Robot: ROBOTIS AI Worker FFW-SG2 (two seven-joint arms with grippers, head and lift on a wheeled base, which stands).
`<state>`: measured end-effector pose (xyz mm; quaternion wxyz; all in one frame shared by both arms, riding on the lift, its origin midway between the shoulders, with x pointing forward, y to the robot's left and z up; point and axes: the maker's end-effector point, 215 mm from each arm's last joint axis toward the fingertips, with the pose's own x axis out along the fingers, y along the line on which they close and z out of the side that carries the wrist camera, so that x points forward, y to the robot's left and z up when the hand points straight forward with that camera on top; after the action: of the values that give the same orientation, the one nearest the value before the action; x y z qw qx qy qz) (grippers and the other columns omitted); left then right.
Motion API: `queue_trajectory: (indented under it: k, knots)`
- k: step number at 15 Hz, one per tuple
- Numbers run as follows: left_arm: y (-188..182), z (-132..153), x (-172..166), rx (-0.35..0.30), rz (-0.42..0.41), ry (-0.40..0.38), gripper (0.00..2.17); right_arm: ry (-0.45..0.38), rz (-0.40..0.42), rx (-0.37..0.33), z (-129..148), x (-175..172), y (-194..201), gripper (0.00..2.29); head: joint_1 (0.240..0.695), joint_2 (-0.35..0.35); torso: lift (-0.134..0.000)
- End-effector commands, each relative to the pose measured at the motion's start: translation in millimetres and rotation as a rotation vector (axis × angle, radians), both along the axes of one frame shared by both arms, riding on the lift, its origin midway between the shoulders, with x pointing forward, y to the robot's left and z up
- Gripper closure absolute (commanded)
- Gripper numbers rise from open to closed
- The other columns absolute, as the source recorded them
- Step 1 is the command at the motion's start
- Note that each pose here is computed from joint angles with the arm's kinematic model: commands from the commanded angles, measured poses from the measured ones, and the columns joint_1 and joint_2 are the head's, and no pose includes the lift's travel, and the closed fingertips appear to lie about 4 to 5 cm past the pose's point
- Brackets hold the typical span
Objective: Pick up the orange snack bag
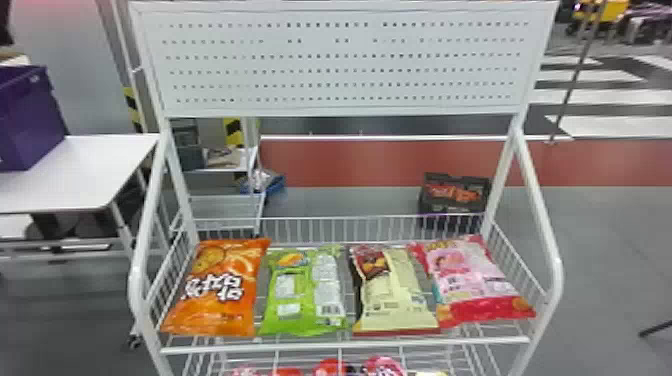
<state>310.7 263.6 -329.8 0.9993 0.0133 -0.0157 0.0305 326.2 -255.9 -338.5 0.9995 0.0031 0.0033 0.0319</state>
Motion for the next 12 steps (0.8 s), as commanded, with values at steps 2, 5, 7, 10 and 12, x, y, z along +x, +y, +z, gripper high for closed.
queue_trajectory:
  k: [2, 5, 7, 10, 12]
  knots:
    - [-4.9, -9.7, 8.8, 0.000, -0.017, 0.015, 0.09, -0.004, -0.001, 0.001, 1.3, -0.5, 0.0, 0.17, 0.499, 0.000, 0.000]
    - [-17.2, -12.9, 35.5, -0.018, -0.044, 0.015, 0.09, -0.010, 0.001, 0.003, 3.0, -0.7, 1.0, 0.17, 0.499, 0.000, 0.000]
    - [-22.4, -27.1, 63.2, -0.023, -0.049, 0.061, 0.11, -0.012, 0.007, 0.005, 3.2, -0.5, 4.9, 0.17, 0.499, 0.000, 0.000]
    - [-33.4, -47.2, 103.4, 0.002, -0.063, 0.107, 0.14, -0.031, 0.010, 0.013, 6.9, -0.2, 7.0, 0.17, 0.499, 0.000, 0.000]
    - [-38.8, -50.3, 125.1, -0.017, -0.068, 0.123, 0.15, -0.025, 0.012, 0.010, 3.2, -0.8, 7.8, 0.17, 0.499, 0.000, 0.000]
